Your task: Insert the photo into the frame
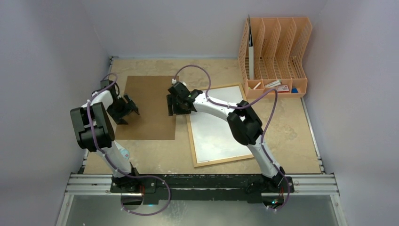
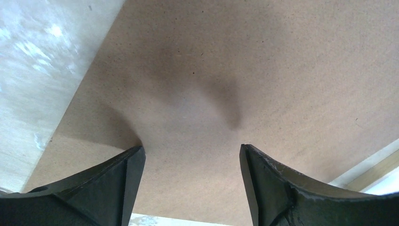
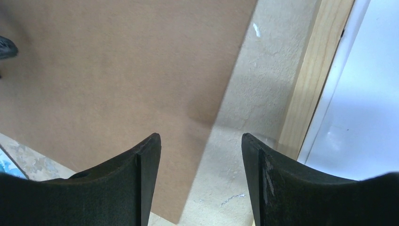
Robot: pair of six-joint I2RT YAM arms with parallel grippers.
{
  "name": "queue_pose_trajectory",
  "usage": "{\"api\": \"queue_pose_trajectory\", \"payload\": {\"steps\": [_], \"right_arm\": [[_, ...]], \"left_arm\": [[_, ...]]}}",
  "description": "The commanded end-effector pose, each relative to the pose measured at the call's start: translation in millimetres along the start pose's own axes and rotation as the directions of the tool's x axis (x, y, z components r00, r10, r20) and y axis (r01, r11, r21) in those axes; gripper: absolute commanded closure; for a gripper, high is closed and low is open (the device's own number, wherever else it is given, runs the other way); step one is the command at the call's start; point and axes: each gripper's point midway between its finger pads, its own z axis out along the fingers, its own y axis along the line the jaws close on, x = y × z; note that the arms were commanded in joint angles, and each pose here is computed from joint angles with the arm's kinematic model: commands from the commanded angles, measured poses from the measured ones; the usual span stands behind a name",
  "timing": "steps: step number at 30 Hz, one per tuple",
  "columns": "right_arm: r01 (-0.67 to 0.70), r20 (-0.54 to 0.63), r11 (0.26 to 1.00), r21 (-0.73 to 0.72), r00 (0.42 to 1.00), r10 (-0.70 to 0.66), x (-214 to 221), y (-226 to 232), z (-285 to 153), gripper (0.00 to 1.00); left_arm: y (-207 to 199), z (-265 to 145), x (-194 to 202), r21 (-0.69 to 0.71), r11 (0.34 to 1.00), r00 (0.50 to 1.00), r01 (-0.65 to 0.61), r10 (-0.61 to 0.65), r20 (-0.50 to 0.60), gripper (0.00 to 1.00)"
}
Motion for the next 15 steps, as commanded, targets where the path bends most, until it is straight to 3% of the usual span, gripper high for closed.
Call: {"api": "queue_pose_trajectory", "payload": {"steps": [1, 6, 10, 15], "right_arm": [[-0.107, -0.073, 0.994, -0.034, 0.992, 0.105, 13.0, -9.0, 1.3, 0.34], [-0.157, -0.096, 0.983, -0.097, 0.984, 0.148, 19.1, -3.1, -1.9, 0.35], [-0.177, -0.144, 0.979, -0.096, 0.976, 0.162, 31.3, -3.6, 3.5, 0.35], [-0.231, -0.194, 0.970, -0.075, 0.958, 0.213, 42.5, -7.9, 8.9, 0.36]], "left_arm": [[6.1, -5.2, -49.2, -0.035, 0.997, 0.988, -0.071, 0.076, 0.137, 0.19], [14.6, -34.6, -97.2, -0.155, 0.986, 0.949, -0.054, 0.099, 0.300, 0.13], [26.7, -30.7, -107.5, -0.218, 0.974, 0.934, -0.057, 0.129, 0.332, 0.12], [31.1, -5.9, -92.8, -0.146, 0.986, 0.953, -0.075, 0.114, 0.281, 0.14]]}}
